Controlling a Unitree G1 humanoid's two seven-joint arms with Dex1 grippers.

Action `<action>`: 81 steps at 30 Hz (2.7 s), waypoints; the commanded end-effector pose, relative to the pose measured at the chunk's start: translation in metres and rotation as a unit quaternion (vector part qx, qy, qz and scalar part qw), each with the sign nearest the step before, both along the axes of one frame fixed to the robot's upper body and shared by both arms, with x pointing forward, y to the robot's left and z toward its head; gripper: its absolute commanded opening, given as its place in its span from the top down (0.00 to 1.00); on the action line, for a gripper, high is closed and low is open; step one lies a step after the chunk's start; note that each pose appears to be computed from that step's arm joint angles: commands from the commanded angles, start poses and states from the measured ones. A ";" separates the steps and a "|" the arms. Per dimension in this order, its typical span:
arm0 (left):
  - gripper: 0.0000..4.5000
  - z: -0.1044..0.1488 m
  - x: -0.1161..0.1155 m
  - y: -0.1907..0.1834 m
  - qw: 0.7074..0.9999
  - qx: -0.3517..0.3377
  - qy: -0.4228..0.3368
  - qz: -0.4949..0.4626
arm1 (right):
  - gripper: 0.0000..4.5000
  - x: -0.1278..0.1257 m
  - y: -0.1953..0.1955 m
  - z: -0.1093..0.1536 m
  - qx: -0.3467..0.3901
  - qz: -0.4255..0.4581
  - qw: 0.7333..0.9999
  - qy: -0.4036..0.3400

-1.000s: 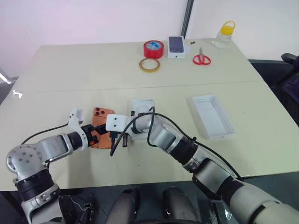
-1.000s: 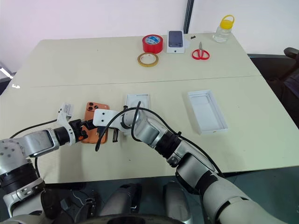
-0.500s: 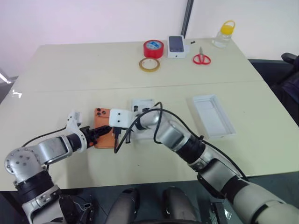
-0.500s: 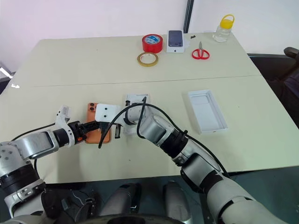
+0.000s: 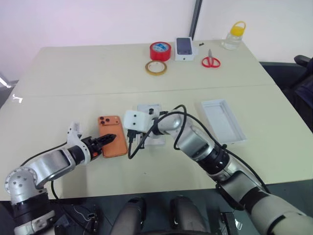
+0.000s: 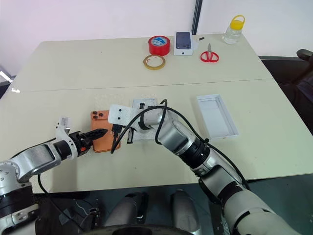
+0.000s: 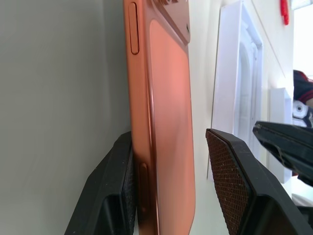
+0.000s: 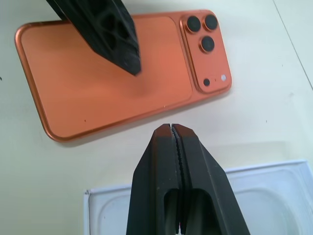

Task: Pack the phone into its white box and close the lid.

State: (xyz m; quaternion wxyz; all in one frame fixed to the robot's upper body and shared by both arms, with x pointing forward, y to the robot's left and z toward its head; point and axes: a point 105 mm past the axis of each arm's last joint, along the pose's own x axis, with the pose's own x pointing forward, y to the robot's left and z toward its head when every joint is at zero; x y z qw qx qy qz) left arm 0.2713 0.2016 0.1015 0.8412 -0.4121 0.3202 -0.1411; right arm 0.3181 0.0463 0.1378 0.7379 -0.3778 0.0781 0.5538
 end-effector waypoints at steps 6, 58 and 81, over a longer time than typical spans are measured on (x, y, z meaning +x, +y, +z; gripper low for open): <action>0.52 0.016 -0.006 -0.004 1.000 -0.010 -0.016 -0.007 | 1.00 -0.007 0.006 0.014 0.026 0.016 0.999 -0.015; 0.52 0.042 0.042 -0.115 0.982 -0.065 -0.039 -0.175 | 1.00 -0.005 -0.146 0.040 0.138 -0.119 0.983 -0.003; 0.19 0.070 0.048 -0.070 0.976 0.087 -0.137 -0.148 | 1.00 0.007 -0.153 0.026 0.104 -0.156 0.982 0.006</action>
